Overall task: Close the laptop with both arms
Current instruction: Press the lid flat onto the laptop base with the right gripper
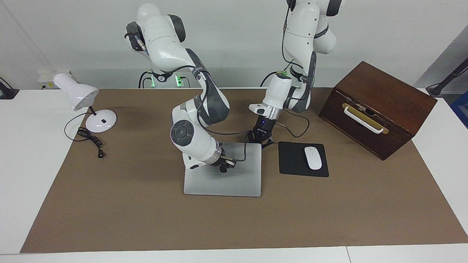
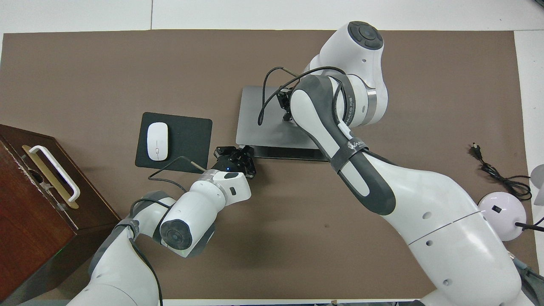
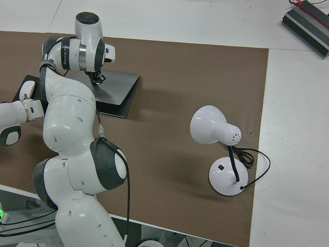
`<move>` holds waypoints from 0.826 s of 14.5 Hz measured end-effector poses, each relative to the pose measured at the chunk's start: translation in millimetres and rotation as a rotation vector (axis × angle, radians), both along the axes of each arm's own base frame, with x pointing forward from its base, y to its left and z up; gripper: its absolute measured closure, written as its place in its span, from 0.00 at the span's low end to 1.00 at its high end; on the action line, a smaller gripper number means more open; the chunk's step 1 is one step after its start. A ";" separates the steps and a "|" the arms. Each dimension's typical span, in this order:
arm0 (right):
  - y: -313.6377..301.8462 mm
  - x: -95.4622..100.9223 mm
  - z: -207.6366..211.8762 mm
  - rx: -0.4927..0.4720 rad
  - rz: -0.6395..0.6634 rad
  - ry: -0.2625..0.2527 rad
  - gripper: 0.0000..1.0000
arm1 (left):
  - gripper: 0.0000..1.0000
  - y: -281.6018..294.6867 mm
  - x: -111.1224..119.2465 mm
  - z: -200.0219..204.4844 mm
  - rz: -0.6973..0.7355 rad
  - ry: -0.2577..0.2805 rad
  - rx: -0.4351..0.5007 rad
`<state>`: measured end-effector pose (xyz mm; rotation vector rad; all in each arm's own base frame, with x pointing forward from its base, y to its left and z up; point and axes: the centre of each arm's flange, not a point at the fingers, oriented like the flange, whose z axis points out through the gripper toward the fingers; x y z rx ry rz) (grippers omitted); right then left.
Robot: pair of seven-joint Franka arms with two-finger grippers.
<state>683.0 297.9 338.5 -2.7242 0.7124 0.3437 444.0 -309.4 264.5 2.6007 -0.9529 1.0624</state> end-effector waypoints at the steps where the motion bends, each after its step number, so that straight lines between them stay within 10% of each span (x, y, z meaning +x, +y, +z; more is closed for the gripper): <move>1: -0.1 -0.4 -1.7 0.000 -0.001 0.002 0.99 | 0.99 0.1 0.0 0.0 -0.004 -0.001 0.002; 12: 6.3 3.6 -21.5 0.001 -0.018 -0.031 0.99 | 0.99 0.2 0.1 -0.1 -0.006 -0.002 0.003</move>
